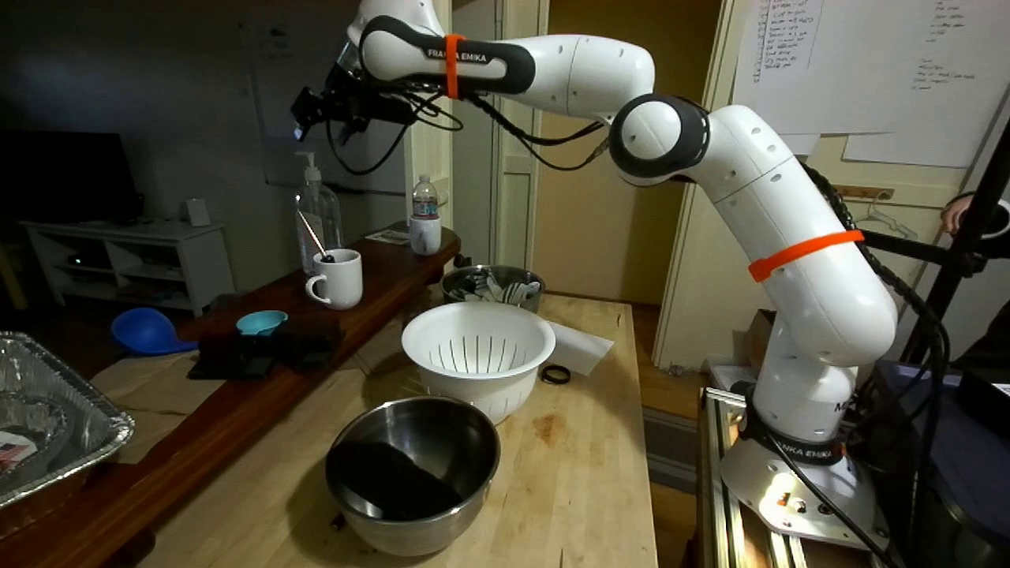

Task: Move the soap bottle forward and put the jar inside the white bowl

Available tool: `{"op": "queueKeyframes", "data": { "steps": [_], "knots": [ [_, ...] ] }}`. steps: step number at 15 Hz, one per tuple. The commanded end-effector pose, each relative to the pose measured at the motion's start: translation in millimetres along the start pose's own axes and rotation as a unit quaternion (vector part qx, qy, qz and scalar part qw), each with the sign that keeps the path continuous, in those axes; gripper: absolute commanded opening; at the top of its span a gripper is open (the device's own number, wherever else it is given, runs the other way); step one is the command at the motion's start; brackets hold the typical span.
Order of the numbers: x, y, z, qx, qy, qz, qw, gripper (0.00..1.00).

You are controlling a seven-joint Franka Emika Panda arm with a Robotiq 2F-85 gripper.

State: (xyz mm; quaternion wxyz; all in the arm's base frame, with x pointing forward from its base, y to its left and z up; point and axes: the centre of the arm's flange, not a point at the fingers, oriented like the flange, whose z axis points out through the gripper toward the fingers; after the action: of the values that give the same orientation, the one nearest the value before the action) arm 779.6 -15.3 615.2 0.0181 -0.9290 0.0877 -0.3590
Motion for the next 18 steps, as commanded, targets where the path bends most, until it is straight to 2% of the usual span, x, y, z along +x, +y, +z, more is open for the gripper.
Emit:
{"op": "queueKeyframes", "data": {
  "steps": [1, 4, 7, 9, 12, 13, 14, 17, 18],
  "knots": [
    [-51, 43, -35, -0.071, -0.065, 0.011, 0.9953, 1.0],
    [-71, 73, -31, -0.133, -0.099, 0.031, 0.9857, 1.0],
    [-93, 102, -12, -0.189, -0.127, 0.073, 0.9711, 1.0],
    [-113, 118, 1, -0.222, -0.147, 0.106, 0.9581, 1.0],
    [-138, 133, 13, -0.278, -0.165, 0.153, 0.9337, 1.0],
    [-104, 134, 28, -0.246, -0.151, 0.126, 0.9493, 1.0],
    [-109, 138, 31, -0.251, -0.155, 0.131, 0.9465, 1.0],
    [-105, 136, 27, -0.253, -0.151, 0.128, 0.9471, 1.0],
    [-98, 133, 32, -0.262, -0.132, 0.14, 0.9458, 1.0]
  ]
}}
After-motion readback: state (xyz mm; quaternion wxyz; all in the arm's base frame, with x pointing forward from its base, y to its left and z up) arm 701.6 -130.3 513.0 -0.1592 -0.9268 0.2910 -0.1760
